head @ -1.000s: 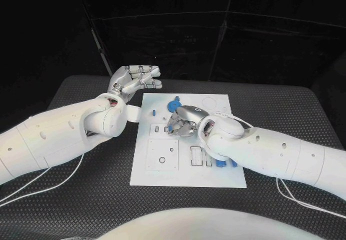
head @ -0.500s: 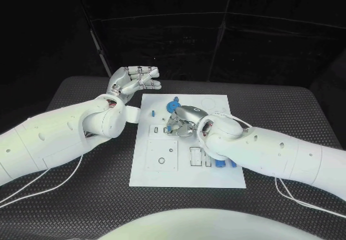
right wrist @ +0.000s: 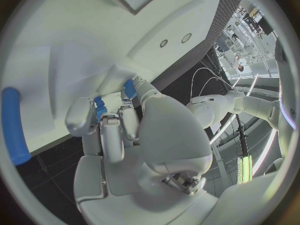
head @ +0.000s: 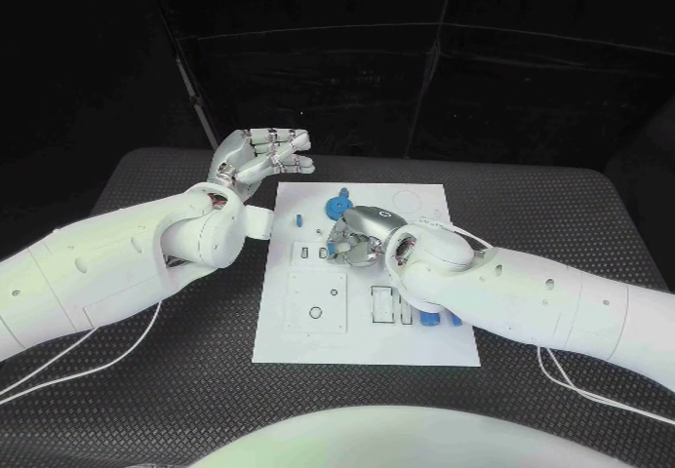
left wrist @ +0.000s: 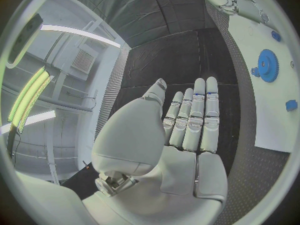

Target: Assemble the parts on the task board

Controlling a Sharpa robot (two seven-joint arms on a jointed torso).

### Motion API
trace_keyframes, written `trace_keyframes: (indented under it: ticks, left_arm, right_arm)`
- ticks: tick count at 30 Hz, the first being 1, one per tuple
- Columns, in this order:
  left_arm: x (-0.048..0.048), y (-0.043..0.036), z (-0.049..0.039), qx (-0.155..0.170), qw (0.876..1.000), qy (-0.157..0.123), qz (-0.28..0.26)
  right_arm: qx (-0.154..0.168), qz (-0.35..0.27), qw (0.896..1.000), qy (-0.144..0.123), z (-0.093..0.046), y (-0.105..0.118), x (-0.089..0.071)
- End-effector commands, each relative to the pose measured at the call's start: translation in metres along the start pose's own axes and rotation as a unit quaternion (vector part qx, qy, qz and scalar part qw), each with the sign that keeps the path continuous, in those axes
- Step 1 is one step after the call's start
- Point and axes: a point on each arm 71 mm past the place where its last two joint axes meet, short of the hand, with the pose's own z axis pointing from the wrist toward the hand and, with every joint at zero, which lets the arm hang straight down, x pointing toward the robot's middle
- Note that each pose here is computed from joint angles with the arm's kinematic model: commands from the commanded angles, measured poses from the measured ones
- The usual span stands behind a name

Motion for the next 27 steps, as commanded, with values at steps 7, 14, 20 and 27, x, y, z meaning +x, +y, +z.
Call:
trace_keyframes:
  ticks: [7,14,20,27]
  left_arm:
    - [0.0009,-0.0013,0.0005,0.002,1.000,0.005,-0.003]
    - [0.0010,-0.0010,0.0006,0.001,1.000,0.006,-0.003]
    - [0.0008,-0.0009,0.0007,0.001,1.000,0.005,-0.003]
    - [0.0004,-0.0006,0.0010,0.001,1.000,0.005,-0.003]
  right_arm:
    - [0.016,-0.010,1.000,0.012,-0.0007,-0.0045,0.0038]
    - [0.014,-0.008,1.000,0.005,-0.0006,-0.0038,0.0029]
    - [0.016,-0.006,1.000,-0.003,-0.0006,-0.0038,0.0018]
    - [0.001,0.006,0.999,-0.036,-0.0016,-0.0013,-0.0025]
